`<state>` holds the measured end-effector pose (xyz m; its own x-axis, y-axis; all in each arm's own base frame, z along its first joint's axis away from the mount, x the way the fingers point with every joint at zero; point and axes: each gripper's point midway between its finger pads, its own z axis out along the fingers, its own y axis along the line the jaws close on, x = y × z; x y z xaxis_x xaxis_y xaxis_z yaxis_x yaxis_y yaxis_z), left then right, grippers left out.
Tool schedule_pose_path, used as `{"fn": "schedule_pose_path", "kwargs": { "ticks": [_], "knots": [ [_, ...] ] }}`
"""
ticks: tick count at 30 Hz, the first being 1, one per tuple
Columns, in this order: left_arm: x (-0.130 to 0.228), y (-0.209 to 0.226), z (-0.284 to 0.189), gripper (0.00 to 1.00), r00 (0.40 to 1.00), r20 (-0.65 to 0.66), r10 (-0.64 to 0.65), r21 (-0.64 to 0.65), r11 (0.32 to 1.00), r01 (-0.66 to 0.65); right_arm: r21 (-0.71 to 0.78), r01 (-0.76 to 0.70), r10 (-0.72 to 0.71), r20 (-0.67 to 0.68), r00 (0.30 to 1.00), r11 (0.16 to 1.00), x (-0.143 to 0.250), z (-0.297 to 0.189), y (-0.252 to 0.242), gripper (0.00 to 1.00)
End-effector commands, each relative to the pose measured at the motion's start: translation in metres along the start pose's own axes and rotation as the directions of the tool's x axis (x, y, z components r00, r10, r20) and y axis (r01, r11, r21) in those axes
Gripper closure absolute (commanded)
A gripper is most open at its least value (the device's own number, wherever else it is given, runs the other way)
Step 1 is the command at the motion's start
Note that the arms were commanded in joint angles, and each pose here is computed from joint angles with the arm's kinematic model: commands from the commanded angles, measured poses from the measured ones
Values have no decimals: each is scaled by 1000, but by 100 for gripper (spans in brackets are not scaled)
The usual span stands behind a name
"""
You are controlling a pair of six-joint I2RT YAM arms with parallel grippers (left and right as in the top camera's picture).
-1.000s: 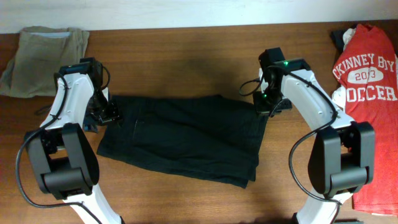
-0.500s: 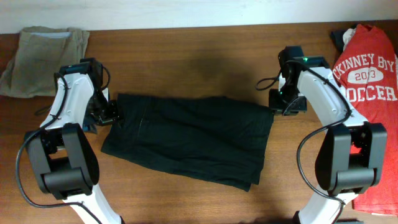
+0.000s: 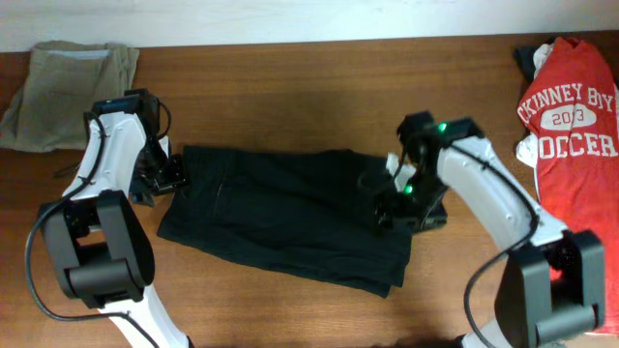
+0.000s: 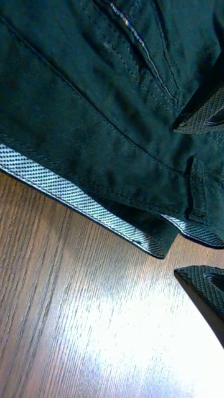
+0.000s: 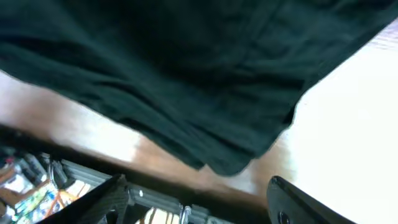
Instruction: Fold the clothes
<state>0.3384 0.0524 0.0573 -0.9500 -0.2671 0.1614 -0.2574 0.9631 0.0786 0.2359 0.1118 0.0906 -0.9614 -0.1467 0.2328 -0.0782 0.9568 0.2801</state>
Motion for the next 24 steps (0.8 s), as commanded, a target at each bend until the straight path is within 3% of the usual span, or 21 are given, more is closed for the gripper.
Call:
{"fn": "schedule_pose_path", "kwargs": {
  "ticks": [1,6,15,18,19,24],
  "knots": [
    [-5,-1,6,33,1000,-10,-2,14,1000,3,26,-71,73,-71,995,997,26,22,-13,25],
    [-10,-1,6,33,1000,6,-3,16,1000,3,18,-98,100,-155,983,995,51,53,-21,25],
    [-15,-2,6,32,1000,26,-5,19,1000,4,-127,-106,89,-128,988,986,51,87,-7,28],
    [-15,-2,6,32,1000,28,-5,19,1000,4,-124,-129,113,-130,985,984,52,91,-8,75],
    [-16,-2,6,32,1000,30,-5,19,1000,4,-123,-137,121,-128,984,983,51,91,-8,95],
    [-18,6,6,38,999,40,-5,-28,1000,7,-123,-140,124,-126,984,983,57,69,-2,96]
  ]
}}
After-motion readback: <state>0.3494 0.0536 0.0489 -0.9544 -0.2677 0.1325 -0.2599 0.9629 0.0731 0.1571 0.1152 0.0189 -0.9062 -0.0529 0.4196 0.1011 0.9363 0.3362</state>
